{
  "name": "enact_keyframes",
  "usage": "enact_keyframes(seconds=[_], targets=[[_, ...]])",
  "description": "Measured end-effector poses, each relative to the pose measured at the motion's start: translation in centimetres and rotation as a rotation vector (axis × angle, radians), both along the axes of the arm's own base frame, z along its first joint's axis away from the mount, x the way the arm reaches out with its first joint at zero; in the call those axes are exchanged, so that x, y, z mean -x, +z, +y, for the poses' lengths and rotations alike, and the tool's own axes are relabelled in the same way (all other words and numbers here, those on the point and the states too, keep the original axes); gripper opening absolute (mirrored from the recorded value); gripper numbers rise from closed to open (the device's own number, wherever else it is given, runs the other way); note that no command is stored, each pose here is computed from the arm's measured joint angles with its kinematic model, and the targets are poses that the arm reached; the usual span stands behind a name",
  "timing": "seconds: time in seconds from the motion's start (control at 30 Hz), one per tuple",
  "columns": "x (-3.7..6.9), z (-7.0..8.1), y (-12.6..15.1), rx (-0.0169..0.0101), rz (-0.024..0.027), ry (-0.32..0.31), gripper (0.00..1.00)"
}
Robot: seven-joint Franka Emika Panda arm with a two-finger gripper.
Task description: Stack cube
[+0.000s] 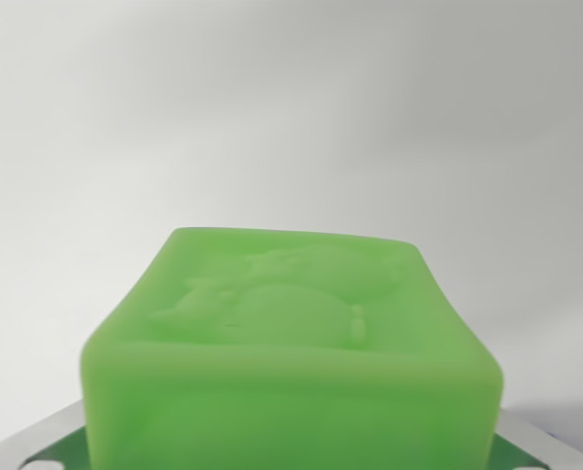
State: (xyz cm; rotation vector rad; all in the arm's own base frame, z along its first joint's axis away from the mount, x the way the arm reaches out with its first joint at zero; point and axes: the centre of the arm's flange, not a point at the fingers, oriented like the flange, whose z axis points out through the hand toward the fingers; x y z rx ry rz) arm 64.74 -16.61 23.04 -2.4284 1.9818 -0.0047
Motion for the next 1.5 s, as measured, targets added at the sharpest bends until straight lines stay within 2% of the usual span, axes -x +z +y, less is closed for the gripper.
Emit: enact_keyframes(seconds=[0.07,0.13,0.23,0.33,0.87,1.5], targets=[[0.2,0.0,0.4,-0.0001,-0.0015,-0.001,0.0],[0.6,0.0,0.3,-0.0013,0.004,-0.002,0.0],[1.2,0.0,0.2,-0.0017,0.0087,-0.005,0.0],[1.8,-0.1,0.1,-0.0014,0.0105,-0.007,0.0],[4.8,-0.4,0.5,0.0004,0.0096,-0.015,0.0],[8.5,-0.9,0.9,-0.0002,0.0105,-0.025,0.0]])
